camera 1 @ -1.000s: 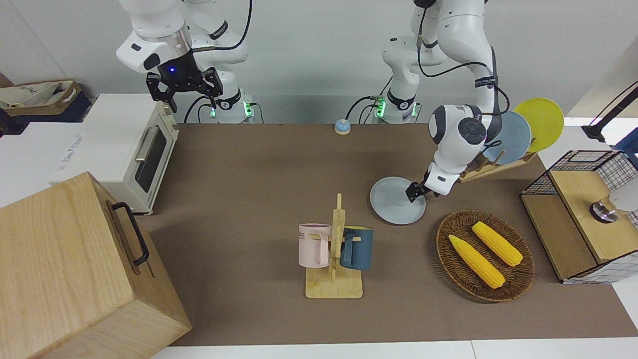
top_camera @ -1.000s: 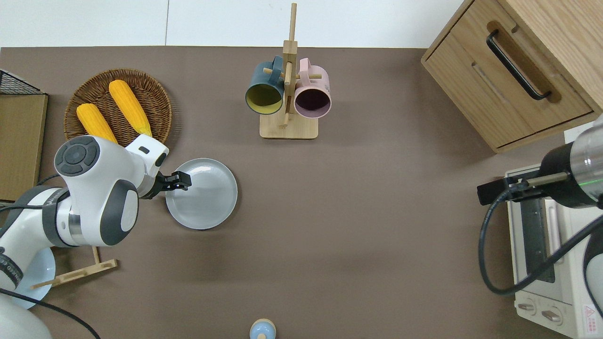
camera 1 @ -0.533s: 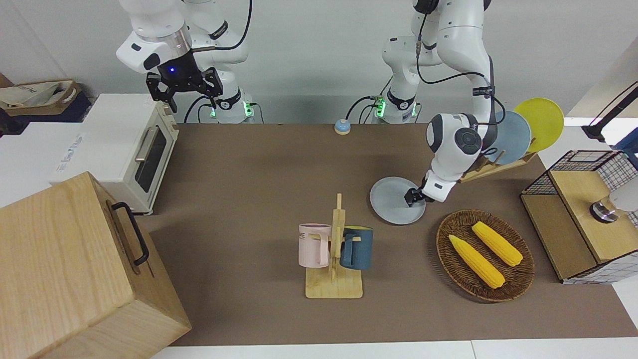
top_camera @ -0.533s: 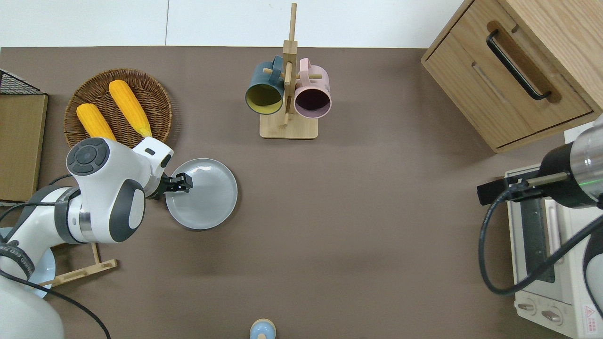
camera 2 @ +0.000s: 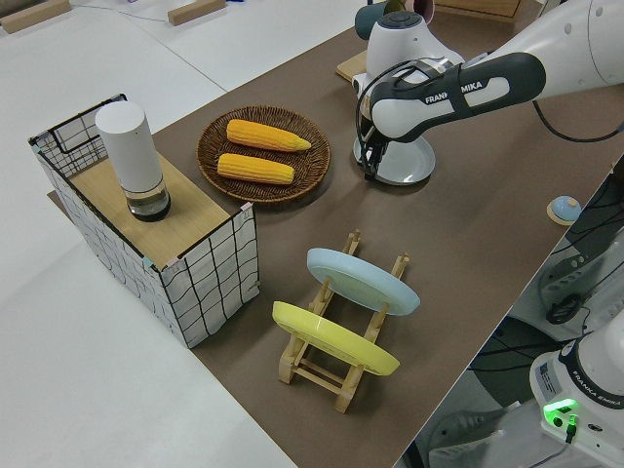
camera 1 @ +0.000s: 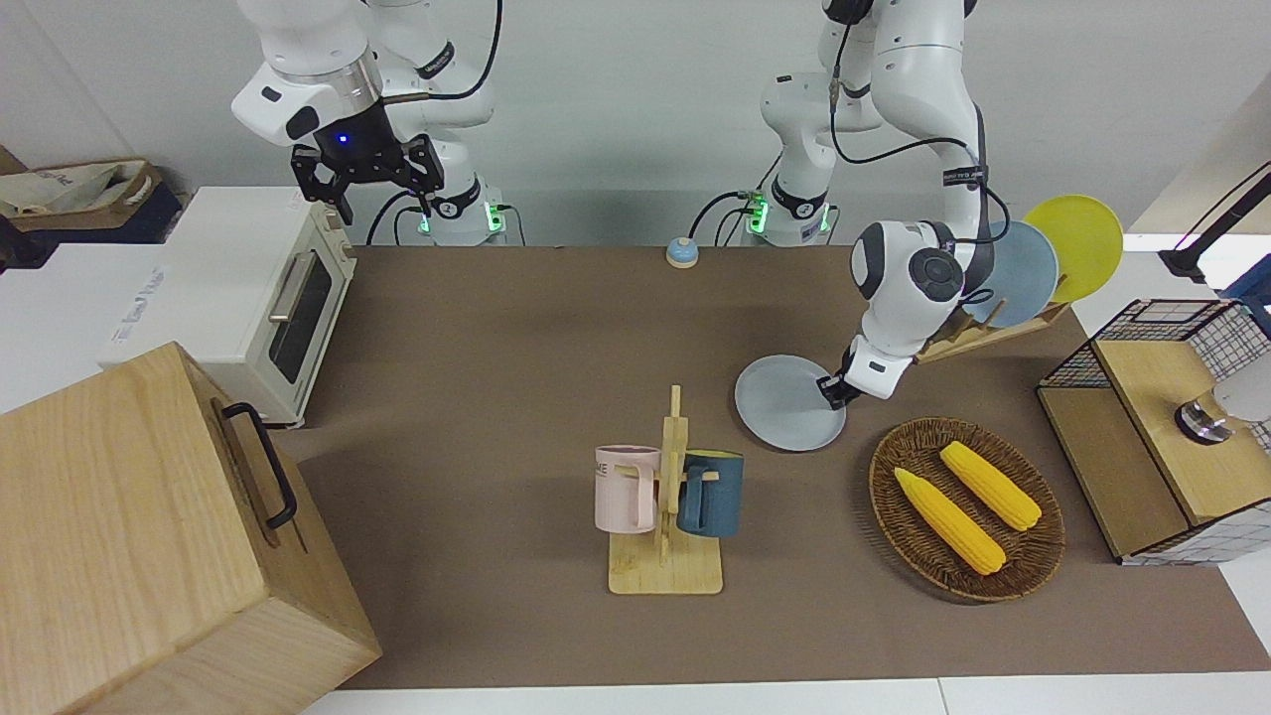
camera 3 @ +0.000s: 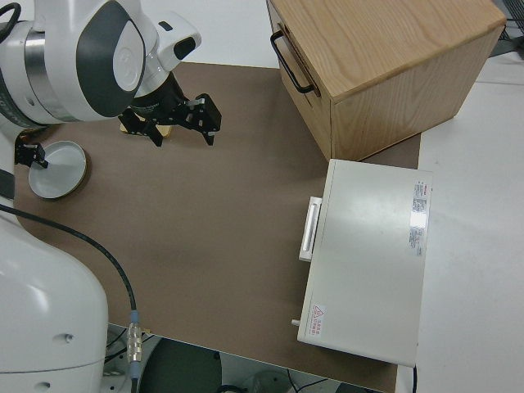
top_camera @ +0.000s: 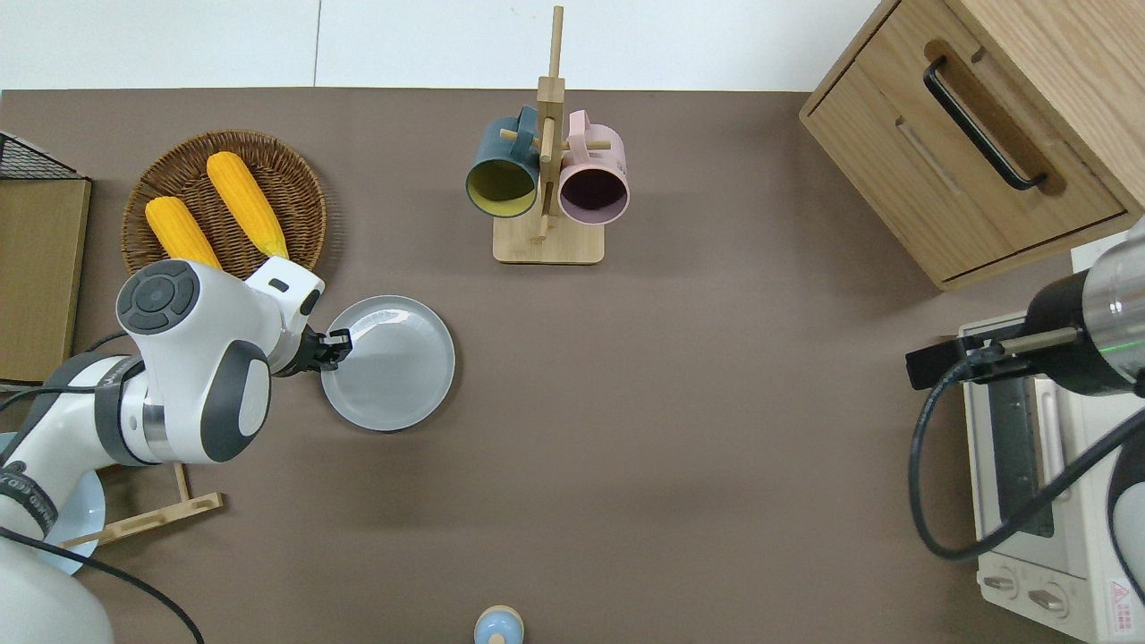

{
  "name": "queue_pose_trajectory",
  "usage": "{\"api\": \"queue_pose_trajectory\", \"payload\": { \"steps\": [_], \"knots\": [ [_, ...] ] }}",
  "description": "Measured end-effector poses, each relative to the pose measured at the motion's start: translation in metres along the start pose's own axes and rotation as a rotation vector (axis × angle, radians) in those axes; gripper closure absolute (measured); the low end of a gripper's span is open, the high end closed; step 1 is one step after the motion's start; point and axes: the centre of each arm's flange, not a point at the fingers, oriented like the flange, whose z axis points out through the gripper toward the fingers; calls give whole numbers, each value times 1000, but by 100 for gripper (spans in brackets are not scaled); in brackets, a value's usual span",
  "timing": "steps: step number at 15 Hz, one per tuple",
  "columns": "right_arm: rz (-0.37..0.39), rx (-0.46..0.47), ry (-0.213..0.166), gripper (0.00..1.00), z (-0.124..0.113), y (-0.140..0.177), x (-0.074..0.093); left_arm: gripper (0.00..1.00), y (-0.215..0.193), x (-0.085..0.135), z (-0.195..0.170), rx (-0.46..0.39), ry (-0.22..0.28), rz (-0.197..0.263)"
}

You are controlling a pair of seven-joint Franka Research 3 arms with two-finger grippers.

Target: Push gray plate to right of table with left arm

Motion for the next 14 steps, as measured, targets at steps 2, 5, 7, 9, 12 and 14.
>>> {"api": "queue_pose_trajectory", "payload": {
  "steps": [2,5,7,9,12,14],
  "knots": [
    [0,0,0,1,0,0,0,87,1,-1,1,0,-2,1],
    [0,0,0,1,0,0,0,87,2,-1,1,0,-3,2],
    [0,0,0,1,0,0,0,94,6,-3,-1,0,0,-1],
    [0,0,0,1,0,0,0,94,11,-4,-1,-1,2,-11],
    [0,0,0,1,0,0,0,94,12,-5,-1,0,1,-28],
    [0,0,0,1,0,0,0,94,17,-7,-1,0,2,-37]
  ]
}}
